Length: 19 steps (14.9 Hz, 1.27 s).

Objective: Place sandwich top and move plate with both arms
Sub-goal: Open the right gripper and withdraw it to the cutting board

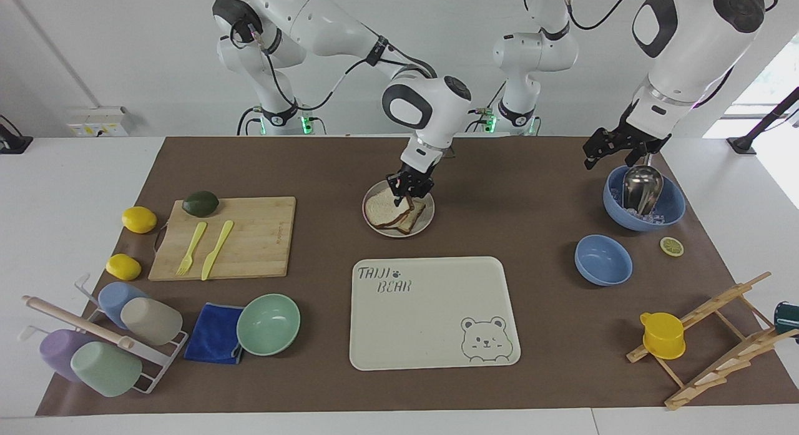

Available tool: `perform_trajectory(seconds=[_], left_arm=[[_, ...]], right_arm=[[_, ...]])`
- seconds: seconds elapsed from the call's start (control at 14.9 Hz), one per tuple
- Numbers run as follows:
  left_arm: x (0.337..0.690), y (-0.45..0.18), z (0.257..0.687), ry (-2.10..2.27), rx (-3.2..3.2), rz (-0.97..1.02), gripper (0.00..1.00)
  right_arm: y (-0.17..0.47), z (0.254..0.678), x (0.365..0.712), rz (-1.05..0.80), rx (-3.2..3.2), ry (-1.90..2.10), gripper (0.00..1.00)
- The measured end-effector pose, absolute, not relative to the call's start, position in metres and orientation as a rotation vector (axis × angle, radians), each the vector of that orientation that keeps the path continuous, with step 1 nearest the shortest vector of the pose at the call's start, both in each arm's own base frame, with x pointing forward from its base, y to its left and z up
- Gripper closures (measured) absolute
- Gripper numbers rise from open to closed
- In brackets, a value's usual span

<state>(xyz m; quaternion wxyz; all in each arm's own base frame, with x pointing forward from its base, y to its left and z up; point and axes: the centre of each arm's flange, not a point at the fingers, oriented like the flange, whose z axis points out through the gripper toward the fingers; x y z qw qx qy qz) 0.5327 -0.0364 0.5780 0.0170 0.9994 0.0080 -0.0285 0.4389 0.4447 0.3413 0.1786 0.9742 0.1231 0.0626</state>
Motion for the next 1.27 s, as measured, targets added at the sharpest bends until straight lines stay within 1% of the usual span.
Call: perform_trajectory(seconds=[0.07, 0.13, 0.2, 0.33, 0.4, 0.54, 0.67, 0.74, 0.94, 1.14, 1.27], left_arm=[[0.533, -0.036, 0.578, 0.025, 3.106, -0.089, 0.00], [0.533, -0.036, 0.578, 0.025, 3.106, -0.089, 0.00], [0.533, -0.036, 0.578, 0.025, 3.106, -0.089, 0.00], [0.533, -0.036, 0.578, 0.025, 3.106, -0.089, 0.00], [0.533, -0.036, 0.578, 0.025, 3.106, -0.089, 0.00], [0.533, -0.036, 0.578, 0.025, 3.106, -0.089, 0.00], [0.533, -0.036, 0.578, 0.025, 3.106, -0.089, 0.00], [0.533, -0.036, 0.578, 0.025, 3.106, -0.089, 0.00], [0.533, -0.036, 0.578, 0.025, 3.106, -0.089, 0.00], [0.533, -0.036, 0.578, 0.025, 3.106, -0.089, 0.00], [0.533, -0.036, 0.578, 0.025, 3.106, -0.089, 0.00]], right_arm=[[0.446, 0.342, 0.439, 0.184, 2.764, 0.350, 0.85], [0.446, 0.342, 0.440, 0.190, 2.772, 0.351, 0.85], [0.446, 0.342, 0.441, 0.195, 2.780, 0.351, 0.82], [0.447, 0.341, 0.445, 0.206, 2.820, 0.347, 0.63], [0.448, 0.341, 0.448, 0.206, 2.847, 0.342, 0.50], [0.449, 0.346, 0.454, 0.200, 2.903, 0.307, 0.30], [0.452, 0.369, 0.467, 0.188, 2.985, 0.228, 0.11], [0.451, 0.387, 0.478, 0.192, 3.029, 0.176, 0.01], [0.418, 0.452, 0.514, 0.174, 3.123, -0.007, 0.00], [0.348, 0.500, 0.548, 0.121, 3.110, -0.183, 0.00], [0.285, 0.529, 0.572, 0.056, 3.119, -0.266, 0.00]])
